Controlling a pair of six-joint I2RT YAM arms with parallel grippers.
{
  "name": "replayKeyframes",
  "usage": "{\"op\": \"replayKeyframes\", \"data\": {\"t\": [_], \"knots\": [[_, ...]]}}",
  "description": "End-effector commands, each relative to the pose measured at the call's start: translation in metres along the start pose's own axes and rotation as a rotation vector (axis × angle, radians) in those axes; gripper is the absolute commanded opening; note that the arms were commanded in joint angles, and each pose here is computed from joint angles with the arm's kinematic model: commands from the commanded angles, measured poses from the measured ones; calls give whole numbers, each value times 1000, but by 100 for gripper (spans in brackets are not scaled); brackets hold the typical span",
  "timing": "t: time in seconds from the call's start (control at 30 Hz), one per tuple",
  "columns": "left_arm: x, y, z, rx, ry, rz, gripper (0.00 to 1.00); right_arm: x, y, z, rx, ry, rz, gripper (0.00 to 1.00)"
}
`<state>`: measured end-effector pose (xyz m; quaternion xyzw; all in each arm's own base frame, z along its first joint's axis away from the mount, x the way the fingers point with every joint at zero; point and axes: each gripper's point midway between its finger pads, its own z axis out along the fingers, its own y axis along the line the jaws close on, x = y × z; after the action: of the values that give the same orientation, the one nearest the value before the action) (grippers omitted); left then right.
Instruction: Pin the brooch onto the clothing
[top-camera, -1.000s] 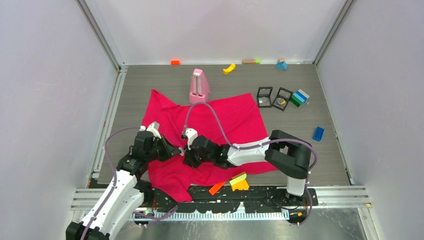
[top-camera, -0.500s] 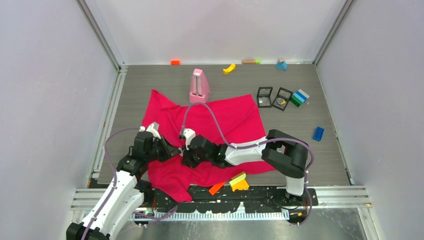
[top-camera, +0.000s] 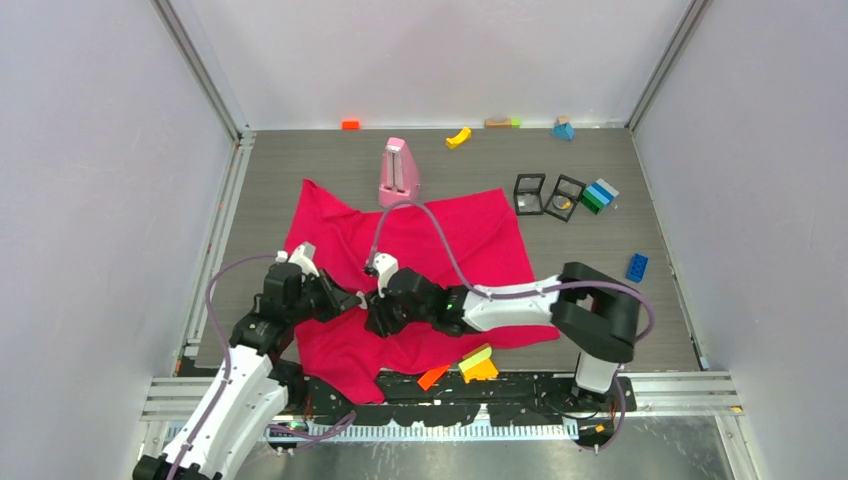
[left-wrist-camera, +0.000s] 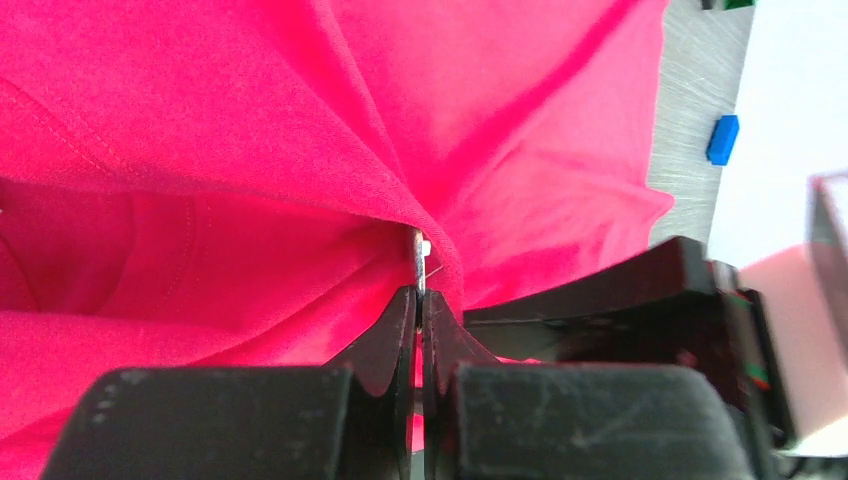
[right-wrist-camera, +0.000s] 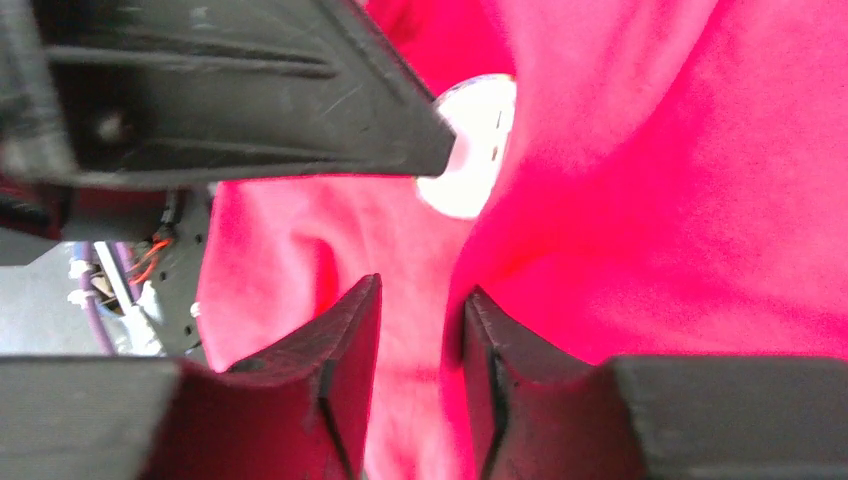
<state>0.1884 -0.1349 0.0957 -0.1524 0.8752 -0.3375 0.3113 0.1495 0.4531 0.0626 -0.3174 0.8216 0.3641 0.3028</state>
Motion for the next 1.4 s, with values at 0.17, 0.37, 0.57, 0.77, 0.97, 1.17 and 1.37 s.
{"op": "replayKeyframes", "data": {"t": [0.17,0.37,0.57,0.77,0.97,1.17,1.37], "knots": [[-21,-48,-25,155,-37,91,0,-69,-9,-94,24,-232,17,62],[-17,-66,-32,240,1,110,0,-91,-19,-129,-50,-347,93,64],[-15,-88,-45,320,51,155,0,-106,-4,-135,-139,-400,113,62],[-10,-98,-57,340,127,205,0,-115,11,-134,-206,-402,122,48],[-10,-103,-61,357,142,234,0,-115,21,-127,-241,-374,113,46],[-11,-107,-59,382,142,226,0,-109,28,-112,-228,-325,89,41],[-11,-106,-59,382,141,226,0,-108,29,-106,-224,-313,87,27]]}}
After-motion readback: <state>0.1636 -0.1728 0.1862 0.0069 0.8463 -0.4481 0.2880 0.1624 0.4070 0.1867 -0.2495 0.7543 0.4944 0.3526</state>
